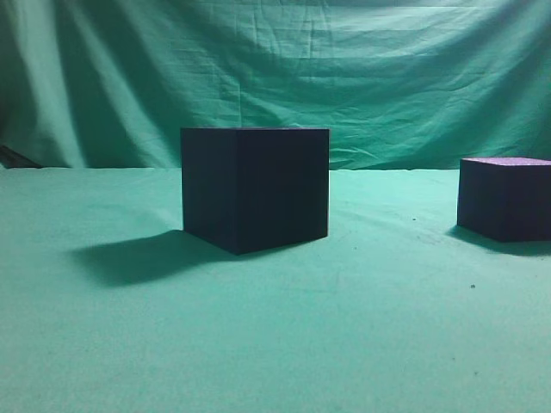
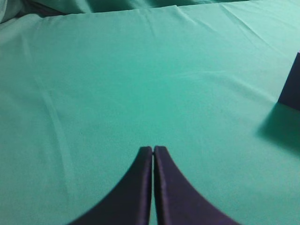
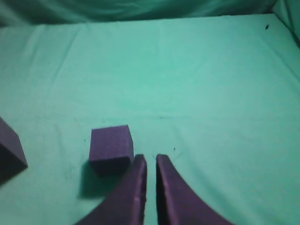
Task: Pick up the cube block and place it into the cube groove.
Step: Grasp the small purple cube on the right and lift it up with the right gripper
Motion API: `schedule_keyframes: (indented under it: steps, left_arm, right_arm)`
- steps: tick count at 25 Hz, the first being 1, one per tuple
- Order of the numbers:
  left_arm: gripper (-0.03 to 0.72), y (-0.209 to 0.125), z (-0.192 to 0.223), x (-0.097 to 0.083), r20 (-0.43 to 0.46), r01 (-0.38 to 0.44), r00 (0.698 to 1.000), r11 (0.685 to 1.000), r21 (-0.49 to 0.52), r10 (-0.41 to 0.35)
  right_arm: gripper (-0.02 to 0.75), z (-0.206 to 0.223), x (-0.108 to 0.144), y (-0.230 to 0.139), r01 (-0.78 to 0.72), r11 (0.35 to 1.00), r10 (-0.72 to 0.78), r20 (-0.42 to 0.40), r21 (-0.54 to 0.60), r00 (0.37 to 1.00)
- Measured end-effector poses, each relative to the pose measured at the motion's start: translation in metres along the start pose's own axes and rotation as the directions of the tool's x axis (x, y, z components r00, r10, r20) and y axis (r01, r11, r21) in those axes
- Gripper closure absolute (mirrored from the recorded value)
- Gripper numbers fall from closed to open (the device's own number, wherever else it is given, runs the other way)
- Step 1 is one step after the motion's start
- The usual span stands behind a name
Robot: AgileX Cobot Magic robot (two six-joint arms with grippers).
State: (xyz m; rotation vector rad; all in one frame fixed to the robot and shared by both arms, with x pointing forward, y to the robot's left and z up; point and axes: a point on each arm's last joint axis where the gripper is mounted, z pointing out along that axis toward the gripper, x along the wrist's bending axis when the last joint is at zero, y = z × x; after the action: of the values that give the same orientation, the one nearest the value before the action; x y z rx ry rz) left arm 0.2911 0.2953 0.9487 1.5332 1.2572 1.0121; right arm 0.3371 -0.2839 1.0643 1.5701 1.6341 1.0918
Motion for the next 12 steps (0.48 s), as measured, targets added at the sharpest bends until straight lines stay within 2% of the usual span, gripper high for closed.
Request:
schedule_keyframes:
  steps: [4,7,12]
  left_arm:
    - [0.688,0.0,0.0,0.0,0.0,0.0,1.0,1.0,0.0,0.0]
    - [0.688,0.0,0.0,0.0,0.0,0.0,1.0,1.0,0.0,0.0]
    - [0.688,0.0,0.0,0.0,0.0,0.0,1.0,1.0,0.0,0.0]
  right_arm:
    - [0.672,0.013,0.002,0.01,0.135,0.972,-0.132,-0.03,0.191,0.991]
    - [0.672,0.032,0.003,0.017,0.175,0.93,-0.162,-0.068,0.323,0.984]
    - [0.672,0.071,0.027,0.027,0.289,0.834,-0.212,-0.212,0.47,0.954]
